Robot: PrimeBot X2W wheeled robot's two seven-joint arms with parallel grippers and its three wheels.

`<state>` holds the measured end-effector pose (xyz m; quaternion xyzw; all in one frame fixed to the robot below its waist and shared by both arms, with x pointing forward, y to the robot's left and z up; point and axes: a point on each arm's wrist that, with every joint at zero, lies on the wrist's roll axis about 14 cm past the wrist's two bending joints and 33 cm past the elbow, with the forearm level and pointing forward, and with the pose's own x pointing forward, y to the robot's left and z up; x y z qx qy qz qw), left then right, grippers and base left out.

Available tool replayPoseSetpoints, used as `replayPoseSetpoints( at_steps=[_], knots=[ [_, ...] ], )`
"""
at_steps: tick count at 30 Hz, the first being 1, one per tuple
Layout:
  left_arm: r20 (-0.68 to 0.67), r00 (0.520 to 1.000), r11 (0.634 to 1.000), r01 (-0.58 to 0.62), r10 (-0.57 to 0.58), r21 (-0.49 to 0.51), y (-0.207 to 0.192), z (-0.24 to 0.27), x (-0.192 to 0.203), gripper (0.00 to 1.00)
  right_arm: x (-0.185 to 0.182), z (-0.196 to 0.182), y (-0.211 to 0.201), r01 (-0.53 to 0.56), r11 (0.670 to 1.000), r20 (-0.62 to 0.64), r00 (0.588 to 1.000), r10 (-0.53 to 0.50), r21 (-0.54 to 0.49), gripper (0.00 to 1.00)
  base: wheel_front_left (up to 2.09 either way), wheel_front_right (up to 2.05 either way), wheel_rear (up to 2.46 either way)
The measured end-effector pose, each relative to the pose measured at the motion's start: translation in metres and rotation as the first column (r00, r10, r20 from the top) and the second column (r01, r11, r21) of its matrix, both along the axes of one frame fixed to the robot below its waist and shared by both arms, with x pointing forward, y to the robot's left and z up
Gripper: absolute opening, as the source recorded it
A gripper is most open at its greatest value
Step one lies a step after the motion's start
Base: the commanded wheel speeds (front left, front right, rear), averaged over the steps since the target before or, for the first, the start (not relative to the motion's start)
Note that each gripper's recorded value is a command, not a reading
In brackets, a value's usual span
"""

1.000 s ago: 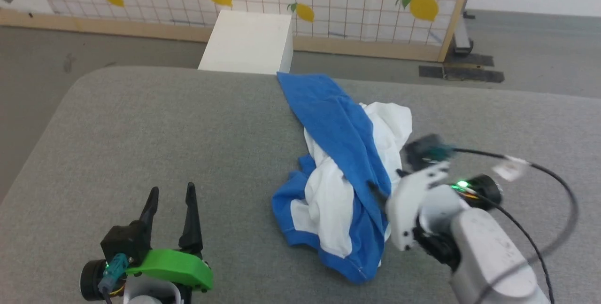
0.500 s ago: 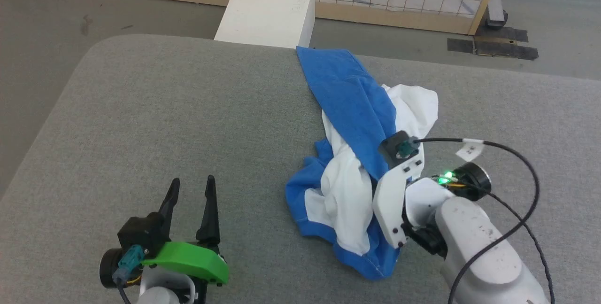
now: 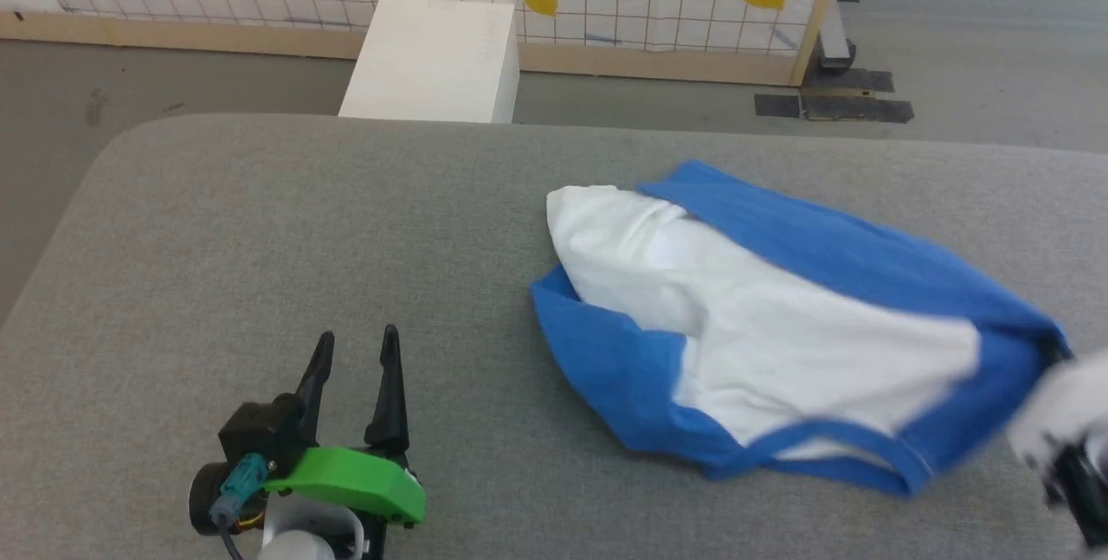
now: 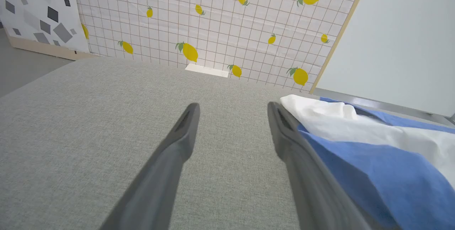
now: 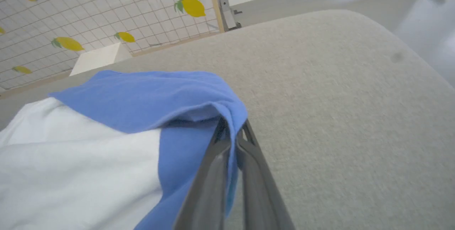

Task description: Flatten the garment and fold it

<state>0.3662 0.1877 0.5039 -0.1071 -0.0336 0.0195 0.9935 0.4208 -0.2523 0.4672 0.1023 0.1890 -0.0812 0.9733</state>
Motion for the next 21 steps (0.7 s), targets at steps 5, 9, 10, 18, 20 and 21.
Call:
replayPoseSetpoints(
  at_steps=[5,9,10,18,20,21],
  knots=[
    [-0.018,1.000,1.000,0.009,-0.009,-0.010,-0.004,-0.006,-0.001,1.00,-0.082,-0.072,-0.052,0.174,0.984,-0.252,0.954,-0.160,0.033,0.00,0.00,0.00,0.00],
    [-0.056,0.998,0.999,0.017,-0.019,-0.042,-0.008,-0.019,-0.001,1.00,-0.092,-0.082,-0.042,0.181,0.979,-0.231,0.960,-0.155,0.096,1.00,0.00,0.00,0.00],
    [-0.065,0.998,0.998,0.015,-0.019,-0.063,-0.009,-0.021,0.000,1.00,-0.086,-0.075,-0.040,0.179,0.978,-0.183,0.970,-0.158,0.107,1.00,0.00,0.00,0.00],
    [-0.169,0.970,0.972,0.144,-0.176,-0.187,-0.050,-0.009,0.040,1.00,-0.065,-0.012,-0.061,0.225,0.971,0.147,0.961,-0.235,0.076,1.00,0.00,0.00,0.00],
    [-0.249,0.936,0.960,0.206,-0.250,-0.187,-0.071,-0.010,0.055,1.00,-0.066,-0.010,-0.061,0.226,0.971,0.152,0.960,-0.234,0.073,1.00,0.00,0.00,0.00],
    [-0.304,0.906,0.951,0.246,-0.295,-0.189,-0.083,-0.013,0.060,1.00,-0.066,-0.009,-0.062,0.226,0.972,0.155,0.960,-0.234,0.070,1.00,0.00,0.00,0.00]
  ],
)
